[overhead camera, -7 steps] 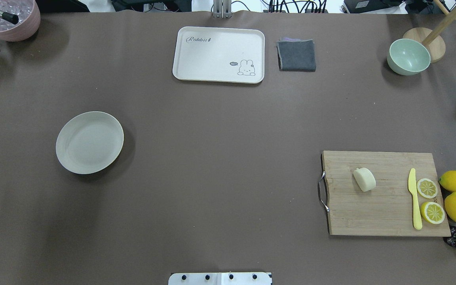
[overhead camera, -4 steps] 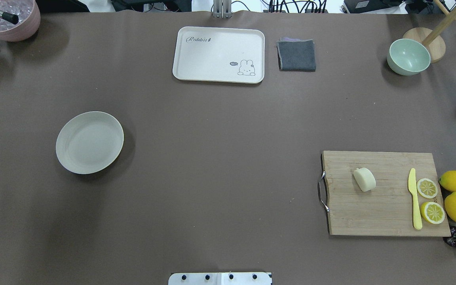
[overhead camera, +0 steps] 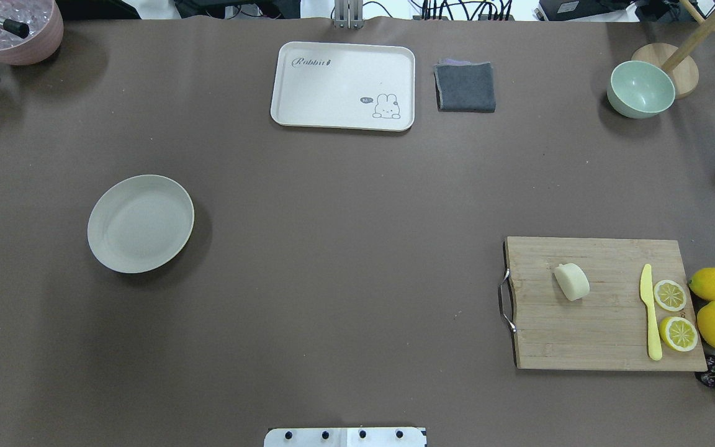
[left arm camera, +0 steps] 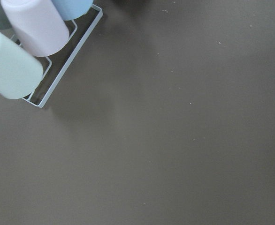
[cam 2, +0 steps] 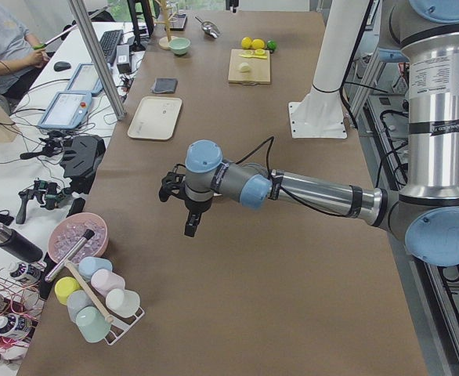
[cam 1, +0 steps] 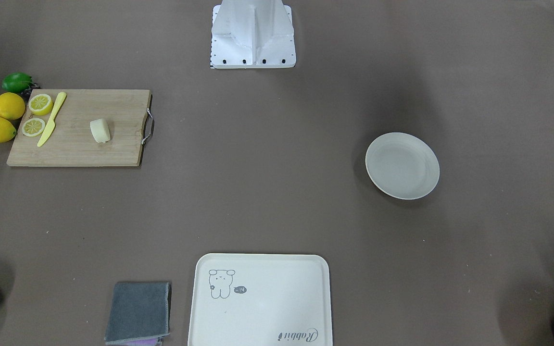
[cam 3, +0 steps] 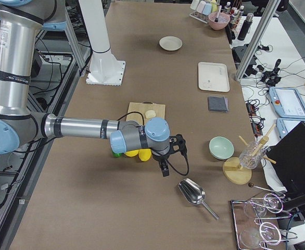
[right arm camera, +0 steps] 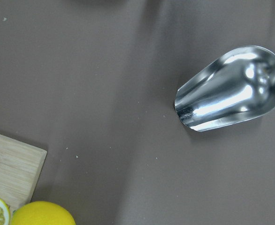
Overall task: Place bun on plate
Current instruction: 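Push the white plate toward table centre with left gripper while right reaches bun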
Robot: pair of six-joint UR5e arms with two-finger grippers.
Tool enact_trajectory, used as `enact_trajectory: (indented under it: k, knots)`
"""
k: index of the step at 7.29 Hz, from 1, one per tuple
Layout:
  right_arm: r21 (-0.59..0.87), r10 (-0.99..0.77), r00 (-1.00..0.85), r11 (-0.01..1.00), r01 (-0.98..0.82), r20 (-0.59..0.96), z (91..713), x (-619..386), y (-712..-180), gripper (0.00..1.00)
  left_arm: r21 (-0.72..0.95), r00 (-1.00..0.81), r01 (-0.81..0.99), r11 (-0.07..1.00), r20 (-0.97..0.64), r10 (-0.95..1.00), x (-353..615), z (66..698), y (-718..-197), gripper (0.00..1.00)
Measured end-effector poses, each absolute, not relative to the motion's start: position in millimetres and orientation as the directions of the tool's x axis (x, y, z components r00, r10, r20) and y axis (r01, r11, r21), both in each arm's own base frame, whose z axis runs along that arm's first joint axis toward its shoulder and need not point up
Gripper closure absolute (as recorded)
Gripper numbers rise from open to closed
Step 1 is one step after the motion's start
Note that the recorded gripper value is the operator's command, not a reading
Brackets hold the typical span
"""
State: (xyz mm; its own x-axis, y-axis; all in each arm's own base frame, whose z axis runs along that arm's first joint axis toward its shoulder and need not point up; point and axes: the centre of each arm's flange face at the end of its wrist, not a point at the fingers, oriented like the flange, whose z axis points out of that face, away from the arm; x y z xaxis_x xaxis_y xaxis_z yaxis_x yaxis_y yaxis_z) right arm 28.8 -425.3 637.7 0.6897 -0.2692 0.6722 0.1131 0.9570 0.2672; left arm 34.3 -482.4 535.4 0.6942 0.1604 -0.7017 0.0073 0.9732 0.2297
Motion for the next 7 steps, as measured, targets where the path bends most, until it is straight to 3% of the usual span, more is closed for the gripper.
enact_trajectory:
  k: [4,7]
  knots:
    - [0.247,-0.264,0.681,0.961,0.124,0.684,632,2,-431,0.0,0.172,0.655,-0.034,0.984,-0.74,0.152,187,466,-508,0.03]
    - [0.252,-0.274,0.679,0.959,0.134,0.681,632,-4,-431,0.0,0.188,0.671,-0.047,0.981,-0.722,0.171,263,496,-508,0.19]
